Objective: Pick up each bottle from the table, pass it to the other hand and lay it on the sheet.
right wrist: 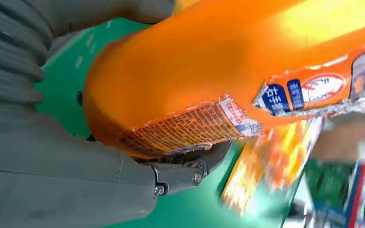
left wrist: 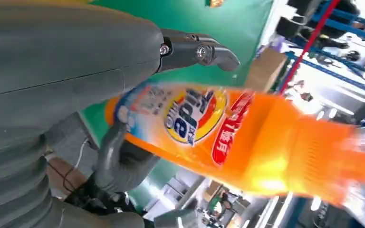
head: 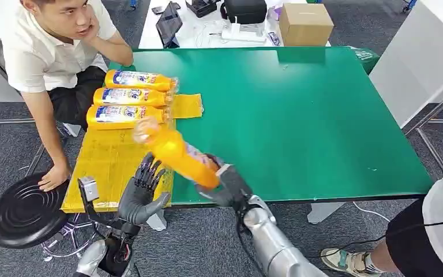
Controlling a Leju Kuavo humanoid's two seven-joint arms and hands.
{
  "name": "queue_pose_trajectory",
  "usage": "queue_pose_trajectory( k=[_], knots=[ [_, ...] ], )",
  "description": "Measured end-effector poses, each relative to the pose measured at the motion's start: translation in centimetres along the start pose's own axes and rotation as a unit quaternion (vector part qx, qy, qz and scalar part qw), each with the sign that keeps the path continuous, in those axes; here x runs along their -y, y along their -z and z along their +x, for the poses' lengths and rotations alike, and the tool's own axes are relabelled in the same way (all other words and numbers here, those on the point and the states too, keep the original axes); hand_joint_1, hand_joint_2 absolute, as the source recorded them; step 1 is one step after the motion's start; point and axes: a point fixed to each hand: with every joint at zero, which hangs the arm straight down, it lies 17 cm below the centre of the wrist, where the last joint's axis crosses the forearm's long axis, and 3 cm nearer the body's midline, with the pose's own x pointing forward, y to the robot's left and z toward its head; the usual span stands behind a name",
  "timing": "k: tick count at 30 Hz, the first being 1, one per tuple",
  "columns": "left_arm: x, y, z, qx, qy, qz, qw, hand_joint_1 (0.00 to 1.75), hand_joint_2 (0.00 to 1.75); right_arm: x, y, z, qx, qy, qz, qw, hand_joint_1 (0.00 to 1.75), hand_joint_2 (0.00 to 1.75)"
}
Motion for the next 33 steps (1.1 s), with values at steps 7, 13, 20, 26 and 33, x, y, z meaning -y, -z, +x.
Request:
queue_pose_trajectory(
  k=[7,13,20,26,33],
  knots=[
    [-1.8,0.9,-1.1,-0.02,-0.004,0.028,0.999,0.0,1.75,-5.1,0.4,1.7,0.015,-0.006,0.045,0.999,1.75,1.75],
    [-1.9,1.0,-1.2,-0.022,-0.004,0.029,0.999,0.0,1.75,-5.7,0.3,1.8,0.016,-0.007,0.052,0.999,1.75,1.75],
    [-2.3,1.7,-1.8,-0.034,-0.009,0.03,0.999,0.0,1.75,-7.9,-0.2,1.6,0.015,-0.017,0.079,0.997,1.75,1.75],
    [-1.9,2.0,-1.5,-0.029,-0.006,0.023,0.999,0.0,1.75,-8.4,-0.2,1.7,0.015,-0.017,0.088,0.996,1.75,1.75],
    [-1.9,2.0,-1.5,-0.029,-0.006,0.023,0.999,0.0,1.75,-8.5,-0.2,1.6,0.015,-0.019,0.091,0.996,1.75,1.75]
  ],
)
